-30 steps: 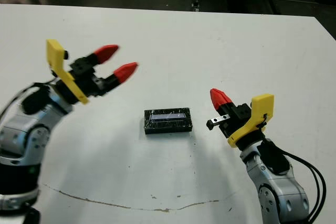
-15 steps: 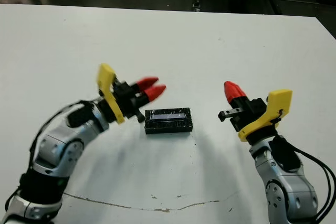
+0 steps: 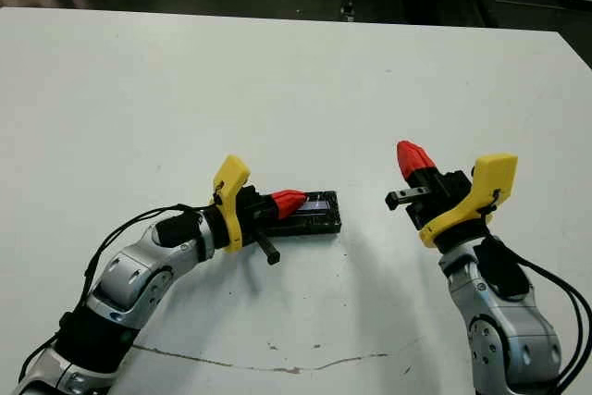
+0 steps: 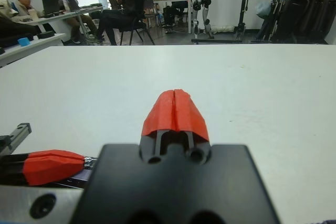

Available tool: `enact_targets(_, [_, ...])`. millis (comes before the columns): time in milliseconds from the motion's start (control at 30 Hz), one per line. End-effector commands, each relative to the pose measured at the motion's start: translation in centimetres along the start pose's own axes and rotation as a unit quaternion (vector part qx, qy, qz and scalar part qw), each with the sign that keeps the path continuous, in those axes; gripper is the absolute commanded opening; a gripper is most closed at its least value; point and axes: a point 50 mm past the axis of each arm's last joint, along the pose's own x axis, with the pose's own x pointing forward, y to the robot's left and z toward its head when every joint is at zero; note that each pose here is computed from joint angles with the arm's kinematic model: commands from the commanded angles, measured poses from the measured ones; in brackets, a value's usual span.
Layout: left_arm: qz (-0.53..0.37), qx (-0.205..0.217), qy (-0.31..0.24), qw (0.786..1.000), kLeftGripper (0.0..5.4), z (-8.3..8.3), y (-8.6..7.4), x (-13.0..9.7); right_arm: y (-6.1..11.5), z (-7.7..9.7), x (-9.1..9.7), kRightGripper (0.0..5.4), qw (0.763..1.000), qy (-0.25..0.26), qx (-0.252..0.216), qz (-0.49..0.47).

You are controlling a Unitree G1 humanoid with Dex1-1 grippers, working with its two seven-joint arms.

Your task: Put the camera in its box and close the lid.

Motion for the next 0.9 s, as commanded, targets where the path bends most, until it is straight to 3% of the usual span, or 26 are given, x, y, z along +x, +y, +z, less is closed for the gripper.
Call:
enact_targets(33, [-0.02, -0.021, 0.052, 0.998, 0.02, -1.9, -1.2, 1.1, 0.1, -0.1, 0.0, 0.0, 1.0, 0.004, 0.0, -0.001])
enact_targets(600, [-0.053, -0.031, 0.089, 0.994, 0.02, -2.3, -2.7, 3.5, 0.5, -0.3, 0.2, 0.0, 1.0, 0.007, -0.001, 0.008])
enact_targets(767, [-0.055, -0.04, 0.082, 0.994, 0.02, -2.3, -2.5, 2.7, 0.6, -0.5, 0.1, 0.0, 1.0, 0.009, 0.014, 0.008])
enact_targets(900, [-0.044, -0.028, 0.058, 0.997, 0.02, -0.7, -2.1, 1.0, 0.7, -0.5, 0.1, 0.0, 1.0, 0.01, 0.015, 0.014])
